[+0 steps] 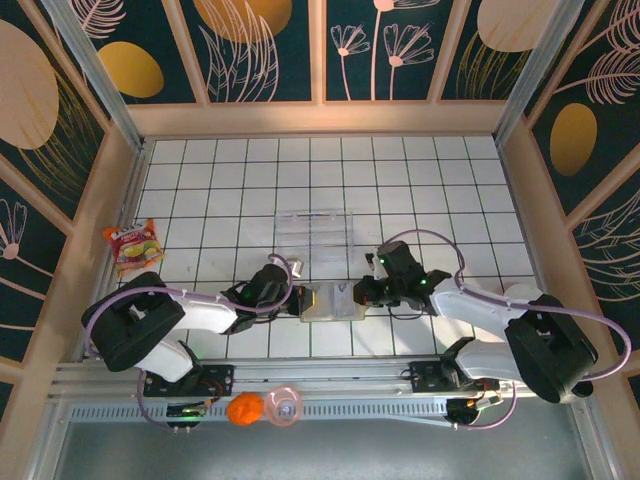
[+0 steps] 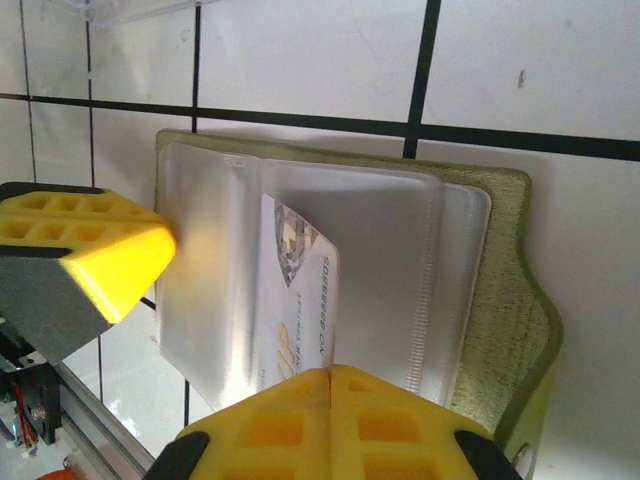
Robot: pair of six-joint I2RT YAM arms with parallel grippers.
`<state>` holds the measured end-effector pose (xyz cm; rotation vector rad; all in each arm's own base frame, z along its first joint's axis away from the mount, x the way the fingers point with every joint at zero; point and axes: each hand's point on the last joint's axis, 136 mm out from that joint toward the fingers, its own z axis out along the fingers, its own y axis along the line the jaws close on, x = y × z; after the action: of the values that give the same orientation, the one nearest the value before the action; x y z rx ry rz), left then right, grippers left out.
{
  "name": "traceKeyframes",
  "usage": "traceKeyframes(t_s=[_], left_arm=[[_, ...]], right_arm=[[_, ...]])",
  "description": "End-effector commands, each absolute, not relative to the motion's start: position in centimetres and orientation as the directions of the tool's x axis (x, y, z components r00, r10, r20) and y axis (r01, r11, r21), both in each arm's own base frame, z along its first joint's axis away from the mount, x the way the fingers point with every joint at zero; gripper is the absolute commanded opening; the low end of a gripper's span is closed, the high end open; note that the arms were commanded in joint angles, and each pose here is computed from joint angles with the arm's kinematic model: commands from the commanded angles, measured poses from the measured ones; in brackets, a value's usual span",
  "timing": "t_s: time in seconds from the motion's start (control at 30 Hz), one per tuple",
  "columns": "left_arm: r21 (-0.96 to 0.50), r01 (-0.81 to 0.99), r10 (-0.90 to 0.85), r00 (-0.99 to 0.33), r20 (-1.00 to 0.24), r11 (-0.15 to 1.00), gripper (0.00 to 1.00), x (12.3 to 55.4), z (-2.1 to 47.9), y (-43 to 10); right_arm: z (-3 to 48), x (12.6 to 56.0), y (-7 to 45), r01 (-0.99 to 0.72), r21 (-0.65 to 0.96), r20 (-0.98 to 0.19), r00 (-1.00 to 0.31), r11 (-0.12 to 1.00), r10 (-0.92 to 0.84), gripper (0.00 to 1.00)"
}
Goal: Take the credit cards out of the card holder
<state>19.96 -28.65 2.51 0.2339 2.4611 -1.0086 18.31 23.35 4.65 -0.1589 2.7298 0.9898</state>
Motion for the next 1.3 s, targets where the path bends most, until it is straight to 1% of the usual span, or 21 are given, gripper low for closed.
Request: traceKeyframes(t_s=[0.0,0.07,0.1,0.3,0.37,0.4,0.5,0.57,0.67,0.8,0.93,1.07,1.17,1.23,1.27], left_arm=[[-0.592,0.328,0.036,-0.892,-0.450,0.736,0.00,19.1,1.2,-28.4],[-0.594,0.328,0.041,-0.895,-0.444,0.734,0.00,19.0,1.1,-28.4],[-0.595,0.327,0.041,-0.896,-0.442,0.734,0.00,19.0,1.1,-28.5],[-0.598,0.333,0.048,-0.896,-0.442,0.729,0.00,19.0,1.1,-28.7],[-0.597,0.333,0.050,-0.897,-0.440,0.730,0.00,18.9,1.0,-28.6],[-0.598,0.335,0.051,-0.896,-0.440,0.729,0.00,18.9,1.0,-28.7],[-0.599,0.334,0.050,-0.897,-0.439,0.727,0.00,18.9,1.0,-28.7],[-0.600,0.333,0.047,-0.896,-0.441,0.727,0.00,19.0,1.1,-28.7],[-0.600,0.333,0.043,-0.895,-0.444,0.727,0.00,19.0,1.3,-28.6],[-0.606,0.327,0.019,-0.889,-0.457,0.725,0.00,19.3,2.0,-28.5],[-0.629,0.331,-0.029,-0.871,-0.491,0.704,0.19,20.1,4.0,-28.3],[-0.673,0.355,-0.108,-0.833,-0.543,0.648,0.31,21.3,7.8,-27.6],[-0.731,0.443,-0.170,-0.785,-0.596,0.519,0.41,21.3,12.3,-27.7],[-0.746,0.516,-0.192,-0.753,-0.629,0.421,0.47,20.7,15.0,-28.1],[-0.749,0.541,-0.197,-0.744,-0.639,0.383,0.47,20.3,16.0,-28.3]], right_arm=[[4.8,18.8,24.3,-0.203,0.637,-0.266,-0.963,0.743,-0.035,0.00],[4.7,18.8,24.7,-0.206,0.653,-0.264,-0.964,0.728,-0.036,0.00],[4.8,18.8,24.9,-0.207,0.664,-0.264,-0.964,0.719,-0.034,0.02],[4.7,18.7,25.4,-0.211,0.688,-0.260,-0.965,0.695,-0.036,0.25],[4.5,18.6,25.5,-0.208,0.688,-0.254,-0.966,0.696,-0.038,0.28],[4.3,18.6,25.5,-0.203,0.685,-0.249,-0.968,0.700,-0.038,0.28],[3.7,18.5,25.5,-0.196,0.682,-0.236,-0.971,0.705,-0.042,0.28],[3.5,18.4,25.6,-0.193,0.682,-0.231,-0.972,0.705,-0.043,0.25],[3.2,18.3,25.3,-0.185,0.678,-0.231,-0.972,0.712,-0.032,0.13],[4.4,18.7,24.9,-0.213,0.669,-0.285,-0.958,0.712,-0.020,0.00],[6.6,19.3,24.2,-0.261,0.645,-0.373,-0.928,0.718,-0.002,0.00],[8.8,19.8,23.7,-0.304,0.633,-0.449,-0.893,0.712,0.018,0.00],[11.7,20.2,24.2,-0.376,0.652,-0.529,-0.848,0.658,0.040,0.00],[14.7,20.3,25.3,-0.449,0.688,-0.587,-0.806,0.570,0.073,0.00],[16.1,20.3,25.8,-0.479,0.705,-0.606,-0.790,0.523,0.094,0.00]])
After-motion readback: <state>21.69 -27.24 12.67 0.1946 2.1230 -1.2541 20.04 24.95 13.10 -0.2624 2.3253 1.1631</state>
